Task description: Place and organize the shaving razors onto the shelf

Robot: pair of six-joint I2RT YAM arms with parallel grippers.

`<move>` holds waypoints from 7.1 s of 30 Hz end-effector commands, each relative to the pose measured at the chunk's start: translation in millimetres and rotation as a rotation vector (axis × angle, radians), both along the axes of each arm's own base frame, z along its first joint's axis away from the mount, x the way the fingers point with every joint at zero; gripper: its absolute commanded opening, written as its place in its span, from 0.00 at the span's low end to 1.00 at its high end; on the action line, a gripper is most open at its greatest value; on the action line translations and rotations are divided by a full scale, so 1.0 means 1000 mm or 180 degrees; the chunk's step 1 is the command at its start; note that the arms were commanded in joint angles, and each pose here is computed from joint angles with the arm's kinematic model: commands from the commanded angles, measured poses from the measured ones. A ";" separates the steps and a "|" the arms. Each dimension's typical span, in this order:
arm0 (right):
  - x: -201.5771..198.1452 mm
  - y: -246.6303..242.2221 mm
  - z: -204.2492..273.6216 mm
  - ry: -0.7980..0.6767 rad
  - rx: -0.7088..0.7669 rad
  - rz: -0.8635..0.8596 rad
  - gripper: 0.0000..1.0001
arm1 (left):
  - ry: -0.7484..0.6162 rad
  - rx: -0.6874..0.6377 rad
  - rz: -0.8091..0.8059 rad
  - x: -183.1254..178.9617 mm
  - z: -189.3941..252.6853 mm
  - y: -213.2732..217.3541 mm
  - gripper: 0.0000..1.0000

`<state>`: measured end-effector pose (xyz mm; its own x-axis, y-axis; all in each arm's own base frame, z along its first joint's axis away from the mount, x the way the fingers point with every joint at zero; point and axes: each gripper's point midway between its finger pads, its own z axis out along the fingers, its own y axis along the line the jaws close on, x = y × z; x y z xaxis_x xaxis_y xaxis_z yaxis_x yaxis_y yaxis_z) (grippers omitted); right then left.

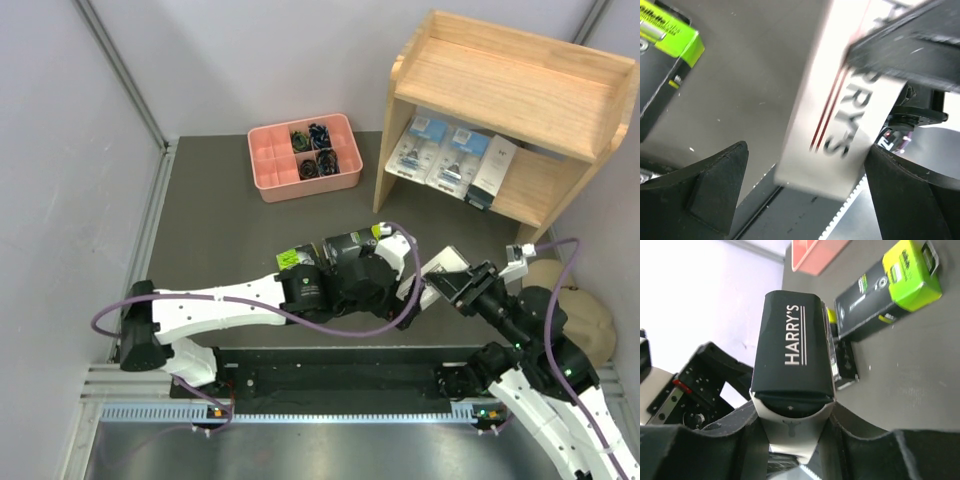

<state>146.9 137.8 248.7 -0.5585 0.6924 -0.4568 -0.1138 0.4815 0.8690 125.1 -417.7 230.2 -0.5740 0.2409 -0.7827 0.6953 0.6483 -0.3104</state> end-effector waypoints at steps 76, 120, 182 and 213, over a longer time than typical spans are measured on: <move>-0.028 -0.053 0.051 -0.0847 -0.0014 -0.0510 0.99 | 0.2017 -0.3390 -0.1357 -0.008 0.055 -0.020 0.00; -0.054 -0.078 0.253 -0.1676 -0.0417 -0.0583 0.99 | 0.1221 -0.2877 0.0253 0.136 0.091 -0.089 0.00; -0.088 -0.091 0.244 -0.1578 -0.0114 -0.0554 0.99 | 0.1174 -0.3442 0.0978 0.159 0.097 -0.263 0.39; -0.092 -0.097 0.236 -0.1580 -0.0074 -0.0621 0.99 | 0.0958 -0.2890 0.0569 0.132 0.058 -0.260 0.92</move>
